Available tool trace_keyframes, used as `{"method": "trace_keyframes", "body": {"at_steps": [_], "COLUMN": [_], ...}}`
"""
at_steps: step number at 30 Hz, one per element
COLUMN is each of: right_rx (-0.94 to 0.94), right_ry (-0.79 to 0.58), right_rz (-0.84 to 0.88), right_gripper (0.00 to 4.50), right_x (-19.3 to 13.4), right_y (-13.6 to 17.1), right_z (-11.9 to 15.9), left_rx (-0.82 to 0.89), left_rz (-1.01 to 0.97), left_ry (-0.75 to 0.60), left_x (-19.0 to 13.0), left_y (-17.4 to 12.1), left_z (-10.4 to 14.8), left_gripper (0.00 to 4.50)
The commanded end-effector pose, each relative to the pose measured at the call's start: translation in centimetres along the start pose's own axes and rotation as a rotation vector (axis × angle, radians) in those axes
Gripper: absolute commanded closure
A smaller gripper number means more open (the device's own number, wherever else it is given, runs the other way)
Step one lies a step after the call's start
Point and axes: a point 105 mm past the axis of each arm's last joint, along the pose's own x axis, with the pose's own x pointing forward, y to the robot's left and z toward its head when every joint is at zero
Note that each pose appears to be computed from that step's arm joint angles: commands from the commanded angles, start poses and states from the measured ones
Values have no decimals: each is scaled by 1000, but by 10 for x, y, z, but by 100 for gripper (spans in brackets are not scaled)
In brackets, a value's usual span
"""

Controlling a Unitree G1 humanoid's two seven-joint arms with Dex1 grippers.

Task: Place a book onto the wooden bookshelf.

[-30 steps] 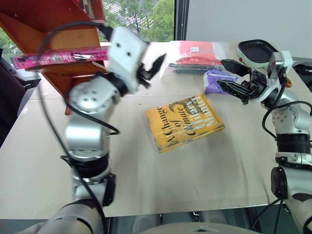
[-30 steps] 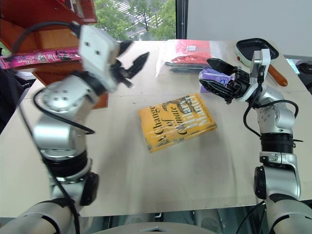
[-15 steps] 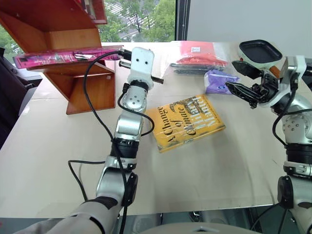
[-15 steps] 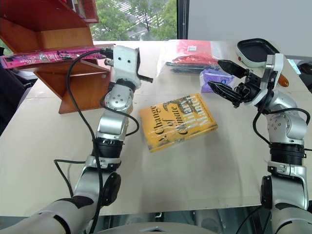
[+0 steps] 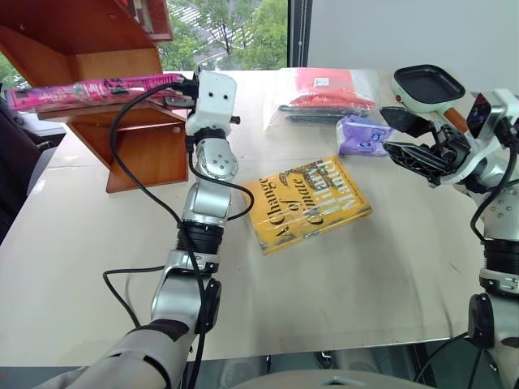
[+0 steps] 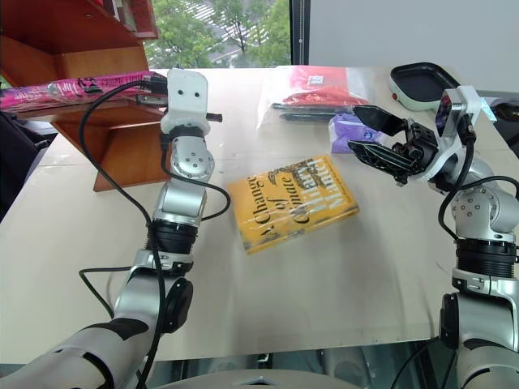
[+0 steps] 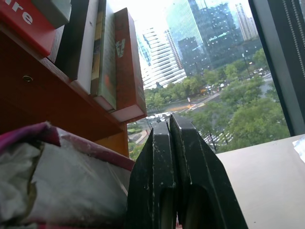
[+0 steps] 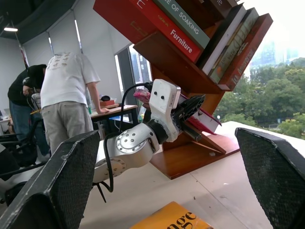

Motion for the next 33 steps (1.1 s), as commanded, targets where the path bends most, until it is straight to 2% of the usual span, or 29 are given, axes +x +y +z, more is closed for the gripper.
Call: {"method": "trace_keyframes", "body": {"at_steps": [1, 4, 8, 10, 12, 14, 15, 18, 20, 21, 23, 25, 28, 33], "right_rx": [-50, -55, -57, -57, -57, -49, -51, -38, -41, -47, -71, -79, -125, -131], "right_ry": [-7, -4, 2, 10, 31, 63, 75, 80, 146, 192, 276, 361, 487, 505], "right_rz": [22, 15, 2, -9, -25, -54, -81, -156, -202, -229, -303, -386, -421, -477], "right_gripper": [0, 0, 0, 0, 0, 0, 0, 0, 0, 0, 0, 0, 0, 0], "right_x": [3, 2, 0, -2, -7, -16, -22, -39, -56, -66, -84, -100, -122, -138], "right_y": [1, 0, 1, 1, 1, 3, 3, 7, 10, 11, 9, 5, 7, 2], "right_z": [9, 8, 4, 1, -6, -18, -24, -36, -51, -60, -74, -88, -107, -113], "left_rx": [-57, -116, -189, -253, -349, -391, -365, -308, -381, -430, -483, -486, -440, -428], "left_rz": [-103, -271, -446, -547, -674, -801, -827, -849, -876, -888, -915, -914, -890, -866], "left_ry": [-72, -141, -213, -218, -167, -65, 19, 181, 257, 294, 343, 402, 540, 632], "left_x": [-4, -18, -34, -44, -59, -83, -94, -122, -145, -158, -180, -202, -235, -263], "left_y": [-9, -29, -42, -48, -53, -45, -34, 3, 21, 28, 37, 45, 60, 65], "left_z": [16, 27, 41, 43, 39, 18, -2, -38, -44, -45, -42, -44, -59, -63], "left_gripper": [445, 445, 445, 445, 445, 395, 371, 228, 140, 79, 5, 5, 5, 5]}}
